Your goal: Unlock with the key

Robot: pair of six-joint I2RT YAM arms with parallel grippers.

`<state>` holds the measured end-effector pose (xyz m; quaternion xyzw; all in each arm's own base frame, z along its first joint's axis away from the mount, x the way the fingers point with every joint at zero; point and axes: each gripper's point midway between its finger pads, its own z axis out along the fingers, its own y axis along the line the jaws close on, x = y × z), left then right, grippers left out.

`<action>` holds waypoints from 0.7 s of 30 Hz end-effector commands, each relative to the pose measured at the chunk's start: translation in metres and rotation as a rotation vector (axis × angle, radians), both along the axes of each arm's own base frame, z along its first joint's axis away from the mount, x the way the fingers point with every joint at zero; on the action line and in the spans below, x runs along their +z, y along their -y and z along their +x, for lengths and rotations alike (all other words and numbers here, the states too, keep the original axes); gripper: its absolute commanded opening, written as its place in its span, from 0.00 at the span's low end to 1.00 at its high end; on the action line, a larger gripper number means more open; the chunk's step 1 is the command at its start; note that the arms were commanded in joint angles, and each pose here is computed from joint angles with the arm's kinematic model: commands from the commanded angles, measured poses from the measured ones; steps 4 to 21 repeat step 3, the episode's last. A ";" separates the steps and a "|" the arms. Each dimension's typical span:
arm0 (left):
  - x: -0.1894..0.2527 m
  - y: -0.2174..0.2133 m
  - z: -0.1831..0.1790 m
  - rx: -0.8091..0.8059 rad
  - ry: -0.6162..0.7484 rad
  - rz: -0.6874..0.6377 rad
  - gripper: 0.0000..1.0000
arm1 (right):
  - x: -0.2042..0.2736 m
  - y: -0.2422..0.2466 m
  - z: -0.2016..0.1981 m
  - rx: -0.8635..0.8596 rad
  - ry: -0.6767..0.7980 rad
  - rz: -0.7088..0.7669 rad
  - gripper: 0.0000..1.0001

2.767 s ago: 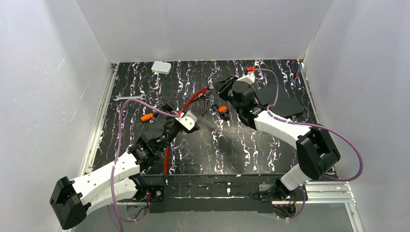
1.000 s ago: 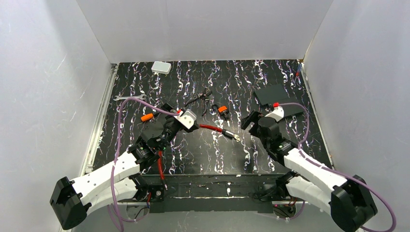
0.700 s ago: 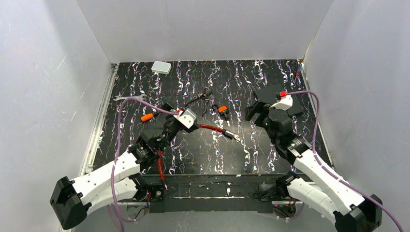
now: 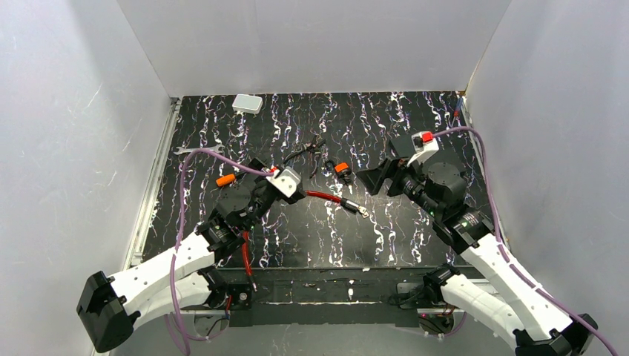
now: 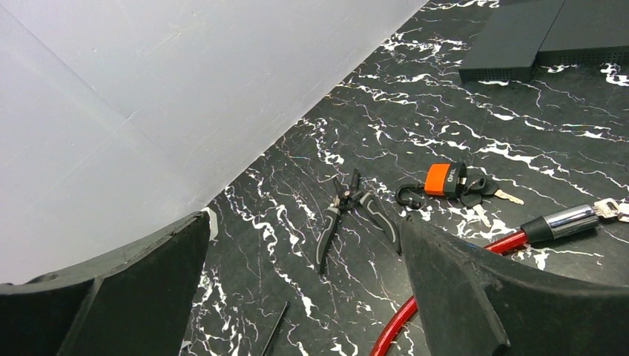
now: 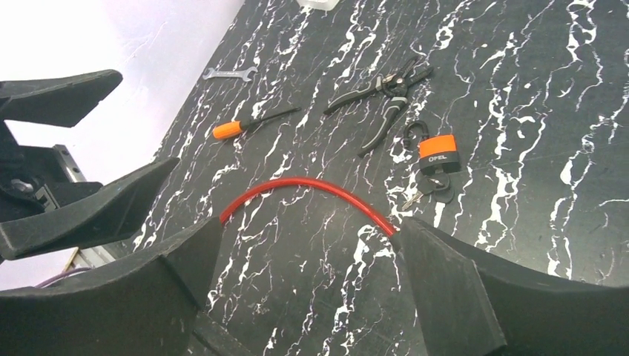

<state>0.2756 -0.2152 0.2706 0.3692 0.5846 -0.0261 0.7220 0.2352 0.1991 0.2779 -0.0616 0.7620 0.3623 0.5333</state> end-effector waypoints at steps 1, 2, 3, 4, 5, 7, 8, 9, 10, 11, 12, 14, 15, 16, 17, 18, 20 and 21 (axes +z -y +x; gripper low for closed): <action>0.029 -0.002 -0.001 -0.002 0.044 -0.065 0.99 | 0.022 0.011 0.004 -0.063 0.060 0.029 0.98; 0.029 -0.002 -0.001 -0.003 0.045 -0.064 0.99 | 0.023 0.012 0.004 -0.068 0.065 0.029 0.98; 0.029 -0.002 -0.001 -0.002 0.045 -0.060 0.99 | 0.024 0.016 0.003 -0.081 0.071 0.030 0.98; 0.029 -0.002 -0.001 -0.002 0.045 -0.060 0.99 | 0.024 0.016 0.003 -0.081 0.071 0.030 0.98; 0.029 -0.002 -0.001 -0.002 0.045 -0.060 0.99 | 0.024 0.016 0.003 -0.081 0.071 0.030 0.98; 0.029 -0.002 -0.001 -0.002 0.045 -0.060 0.99 | 0.024 0.016 0.003 -0.081 0.071 0.030 0.98; 0.029 -0.002 -0.001 -0.002 0.045 -0.060 0.99 | 0.024 0.016 0.003 -0.081 0.071 0.030 0.98; 0.029 -0.002 -0.001 -0.002 0.045 -0.060 0.99 | 0.024 0.016 0.003 -0.081 0.071 0.030 0.98; 0.029 -0.002 -0.001 -0.002 0.045 -0.060 0.99 | 0.024 0.016 0.003 -0.081 0.071 0.030 0.98; 0.029 -0.002 -0.001 -0.002 0.045 -0.060 0.99 | 0.024 0.016 0.003 -0.081 0.071 0.030 0.98; 0.029 -0.002 -0.001 -0.002 0.045 -0.060 0.99 | 0.024 0.016 0.003 -0.081 0.071 0.030 0.98; 0.029 -0.002 -0.001 -0.002 0.045 -0.060 0.99 | 0.024 0.016 0.003 -0.081 0.071 0.030 0.98; 0.029 -0.002 -0.001 -0.002 0.045 -0.060 0.99 | 0.024 0.016 0.003 -0.081 0.071 0.030 0.98; 0.029 -0.002 -0.001 -0.002 0.045 -0.060 0.99 | 0.024 0.016 0.003 -0.081 0.071 0.030 0.98; 0.029 -0.002 -0.001 -0.002 0.045 -0.060 0.99 | 0.024 0.016 0.003 -0.081 0.071 0.030 0.98; 0.029 -0.002 -0.001 -0.002 0.045 -0.060 0.99 | 0.024 0.016 0.003 -0.081 0.071 0.030 0.98; 0.029 -0.002 -0.001 -0.002 0.045 -0.060 0.99 | 0.024 0.016 0.003 -0.081 0.071 0.030 0.98; 0.029 -0.002 -0.001 -0.002 0.045 -0.060 0.99 | 0.024 0.016 0.003 -0.081 0.071 0.030 0.98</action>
